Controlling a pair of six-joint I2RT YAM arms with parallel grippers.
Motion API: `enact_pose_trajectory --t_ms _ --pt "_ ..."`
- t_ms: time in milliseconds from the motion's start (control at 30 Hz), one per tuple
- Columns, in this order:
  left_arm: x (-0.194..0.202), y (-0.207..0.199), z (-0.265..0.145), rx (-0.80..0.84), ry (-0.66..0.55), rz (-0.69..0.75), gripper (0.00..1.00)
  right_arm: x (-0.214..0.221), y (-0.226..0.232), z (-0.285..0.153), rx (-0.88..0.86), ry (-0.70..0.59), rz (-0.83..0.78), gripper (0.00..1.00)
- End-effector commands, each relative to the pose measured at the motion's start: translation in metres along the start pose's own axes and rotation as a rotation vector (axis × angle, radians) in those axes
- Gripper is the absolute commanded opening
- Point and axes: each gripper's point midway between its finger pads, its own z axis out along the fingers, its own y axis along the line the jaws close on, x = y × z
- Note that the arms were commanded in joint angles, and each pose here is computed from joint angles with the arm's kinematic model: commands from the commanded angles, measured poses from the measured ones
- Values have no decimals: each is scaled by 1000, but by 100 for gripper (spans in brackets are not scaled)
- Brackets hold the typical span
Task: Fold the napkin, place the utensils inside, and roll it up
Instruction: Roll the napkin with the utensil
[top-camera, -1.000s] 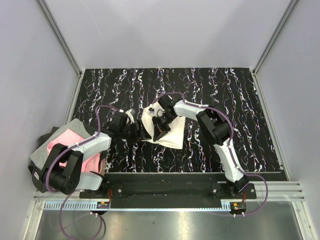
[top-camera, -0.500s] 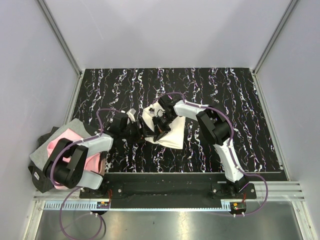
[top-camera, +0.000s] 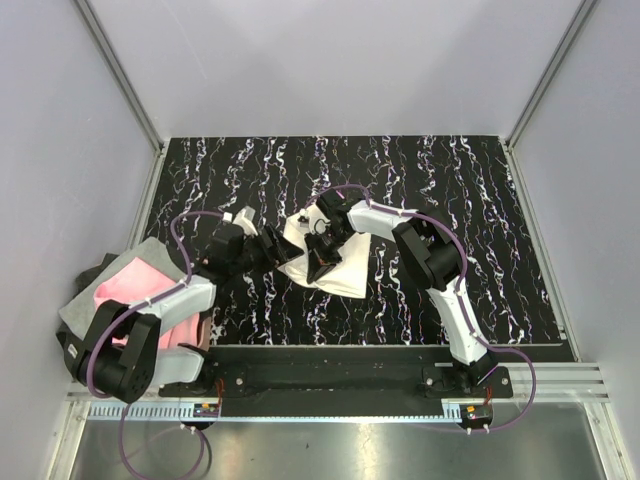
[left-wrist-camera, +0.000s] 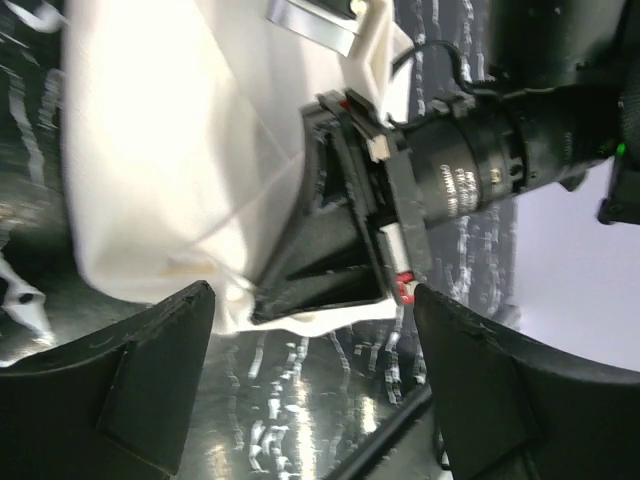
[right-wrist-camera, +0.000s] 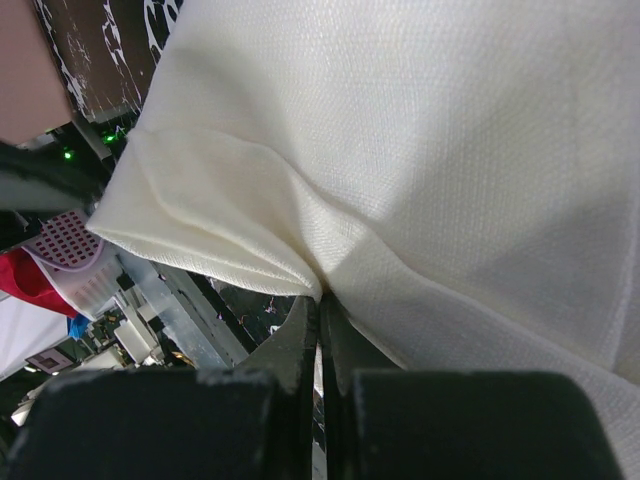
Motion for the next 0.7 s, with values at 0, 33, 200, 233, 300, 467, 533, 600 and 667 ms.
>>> enact_pose_trajectory --t_ms 0,33,200,233,300,467,533,600,667 --pt "-13 9 -3 -59 -34 131 84 3 -5 -1 18 11 23 0" --pt "-12 13 -3 -69 -21 172 84 3 -5 0 16 11 21 0" --pt "-5 20 -4 -91 29 275 84 3 -5 0 14 14 27 0" --pt "-7 18 -4 -95 25 287 83 2 -6 1 14 13 26 0" --pt "-4 22 -4 -118 39 301 82 3 -6 1 12 14 28 0" --pt "-6 32 -1 -183 44 307 77 2 -5 1 6 15 31 0" --pt "-7 31 1 -180 50 305 74 2 -5 2 6 16 30 0" --pt "-4 34 4 -192 66 308 70 2 -5 2 6 16 31 0" --pt "-5 36 5 -204 72 310 68 2 -6 2 6 17 34 0"
